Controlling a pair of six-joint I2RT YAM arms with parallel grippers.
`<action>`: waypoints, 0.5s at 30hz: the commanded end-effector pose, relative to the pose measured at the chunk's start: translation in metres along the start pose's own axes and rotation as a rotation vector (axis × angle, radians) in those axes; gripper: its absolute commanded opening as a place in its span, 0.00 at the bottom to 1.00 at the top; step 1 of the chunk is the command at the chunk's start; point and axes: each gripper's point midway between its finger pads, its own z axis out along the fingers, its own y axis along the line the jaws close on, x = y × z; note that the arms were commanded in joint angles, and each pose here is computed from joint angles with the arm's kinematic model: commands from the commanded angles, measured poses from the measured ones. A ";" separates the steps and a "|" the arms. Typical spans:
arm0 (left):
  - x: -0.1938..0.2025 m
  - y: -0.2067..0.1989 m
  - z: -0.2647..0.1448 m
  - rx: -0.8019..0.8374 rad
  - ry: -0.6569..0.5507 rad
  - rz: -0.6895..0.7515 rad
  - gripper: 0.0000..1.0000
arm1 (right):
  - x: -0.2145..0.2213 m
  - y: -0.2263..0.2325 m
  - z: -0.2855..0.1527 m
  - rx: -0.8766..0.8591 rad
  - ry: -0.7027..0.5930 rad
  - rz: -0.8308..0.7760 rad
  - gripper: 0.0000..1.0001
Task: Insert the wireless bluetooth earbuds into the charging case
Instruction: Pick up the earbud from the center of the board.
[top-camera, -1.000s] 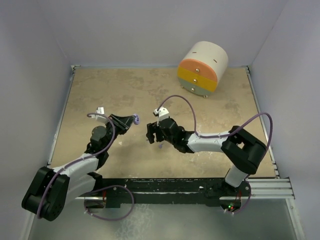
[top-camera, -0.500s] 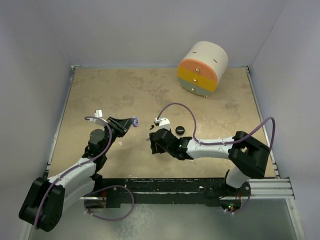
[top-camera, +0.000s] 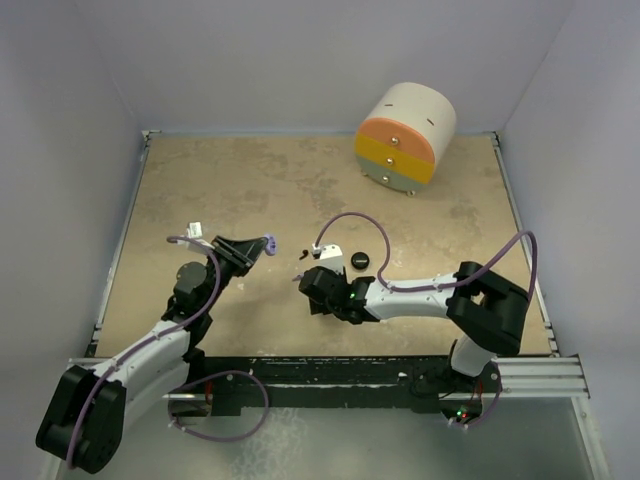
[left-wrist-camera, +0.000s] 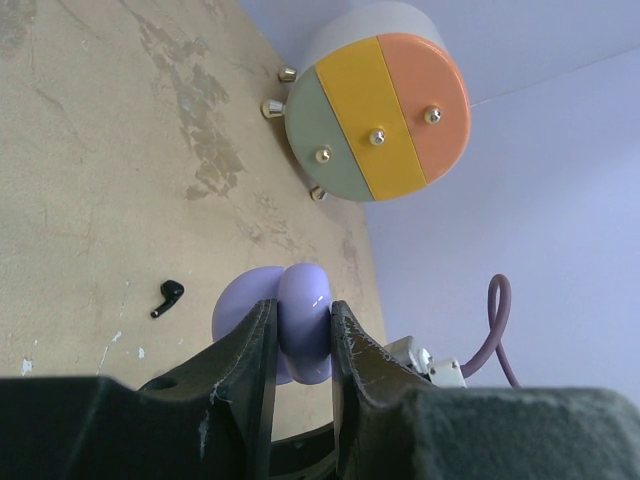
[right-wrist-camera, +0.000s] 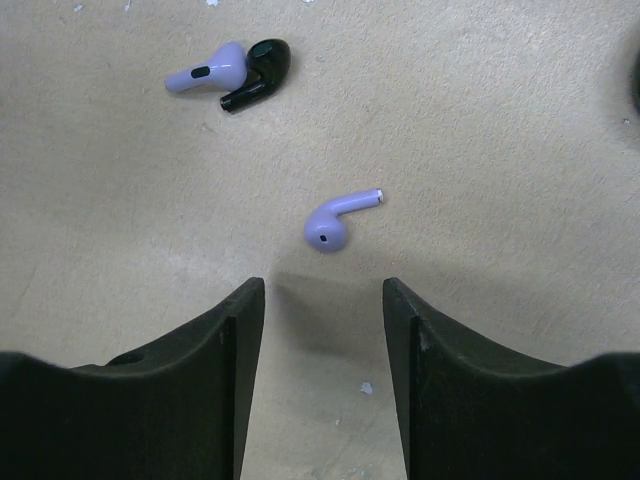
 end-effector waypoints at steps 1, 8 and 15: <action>-0.004 -0.008 -0.001 0.033 -0.011 -0.008 0.00 | -0.013 0.001 -0.001 0.028 -0.039 0.023 0.53; -0.003 -0.007 -0.001 0.034 -0.011 -0.011 0.00 | -0.004 0.003 0.006 0.020 -0.013 0.011 0.50; -0.003 -0.007 -0.002 0.034 -0.011 -0.009 0.00 | -0.002 0.005 0.011 0.022 -0.013 0.000 0.46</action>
